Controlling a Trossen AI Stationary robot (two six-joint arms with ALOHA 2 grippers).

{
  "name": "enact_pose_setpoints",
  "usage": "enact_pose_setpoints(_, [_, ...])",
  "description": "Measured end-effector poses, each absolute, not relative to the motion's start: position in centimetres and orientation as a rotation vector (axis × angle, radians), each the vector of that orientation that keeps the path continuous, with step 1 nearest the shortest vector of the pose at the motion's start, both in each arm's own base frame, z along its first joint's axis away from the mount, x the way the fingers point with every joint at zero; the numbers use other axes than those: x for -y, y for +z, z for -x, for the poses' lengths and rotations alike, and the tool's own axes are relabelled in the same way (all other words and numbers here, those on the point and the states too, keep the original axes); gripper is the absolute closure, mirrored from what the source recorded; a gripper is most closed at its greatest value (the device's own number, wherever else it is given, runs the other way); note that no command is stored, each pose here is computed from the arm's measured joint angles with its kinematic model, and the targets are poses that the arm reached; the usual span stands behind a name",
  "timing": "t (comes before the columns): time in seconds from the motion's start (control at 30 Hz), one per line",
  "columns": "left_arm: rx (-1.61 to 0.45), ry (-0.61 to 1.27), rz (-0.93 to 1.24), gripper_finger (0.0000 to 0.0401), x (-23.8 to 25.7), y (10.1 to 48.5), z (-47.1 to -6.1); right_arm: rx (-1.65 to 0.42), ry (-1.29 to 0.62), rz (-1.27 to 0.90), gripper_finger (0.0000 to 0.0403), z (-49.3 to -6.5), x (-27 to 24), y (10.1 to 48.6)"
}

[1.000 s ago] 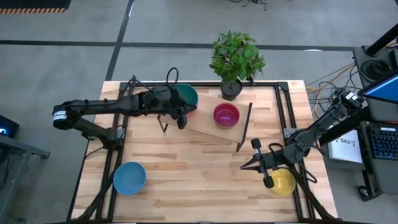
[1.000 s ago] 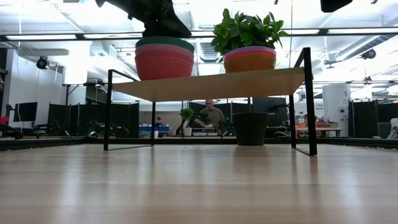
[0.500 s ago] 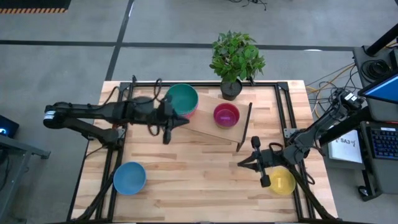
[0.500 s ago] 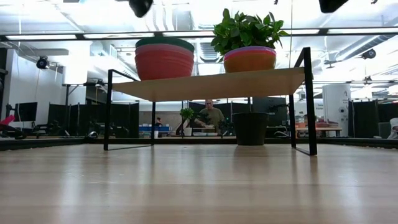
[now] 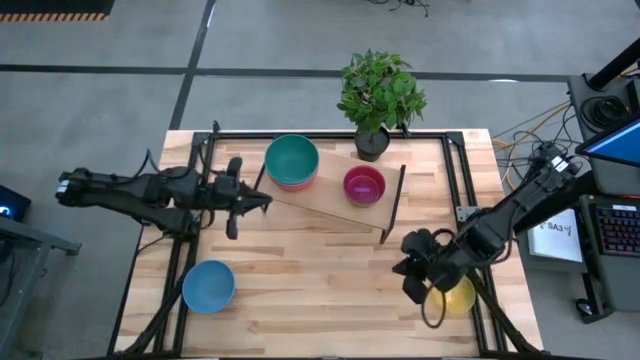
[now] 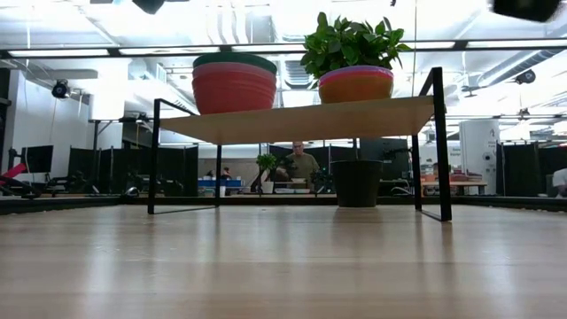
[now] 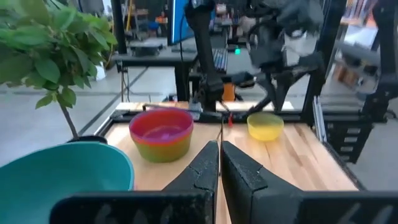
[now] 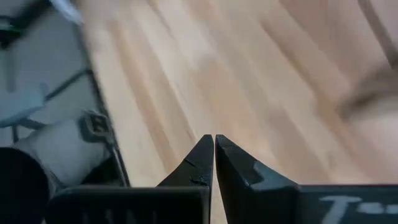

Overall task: Place and stack bowls onto a shelf
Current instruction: Stack the yellow bowl on top of the violet bowl on the shelf

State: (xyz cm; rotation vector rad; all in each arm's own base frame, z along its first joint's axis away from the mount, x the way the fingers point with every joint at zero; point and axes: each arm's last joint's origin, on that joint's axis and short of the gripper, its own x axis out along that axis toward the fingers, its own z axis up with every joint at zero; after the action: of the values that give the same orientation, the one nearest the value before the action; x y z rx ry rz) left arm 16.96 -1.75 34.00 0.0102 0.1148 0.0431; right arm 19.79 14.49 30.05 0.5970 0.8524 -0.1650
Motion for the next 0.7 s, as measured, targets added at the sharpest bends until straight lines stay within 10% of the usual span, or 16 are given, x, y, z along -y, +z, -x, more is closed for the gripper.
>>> enact_pose_setpoints(0.33, [-0.033,0.043,0.003,0.0401,1.6,32.2,-15.5,-1.309,-0.473,-0.929,0.0385,-20.3,-16.2,26.8])
enact_pose_setpoints(0.7, [-0.048,0.043,-0.022,0.0401,1.5,31.5,-15.3,-1.705,-0.799,-0.941,0.026,-20.2,-17.2,20.6])
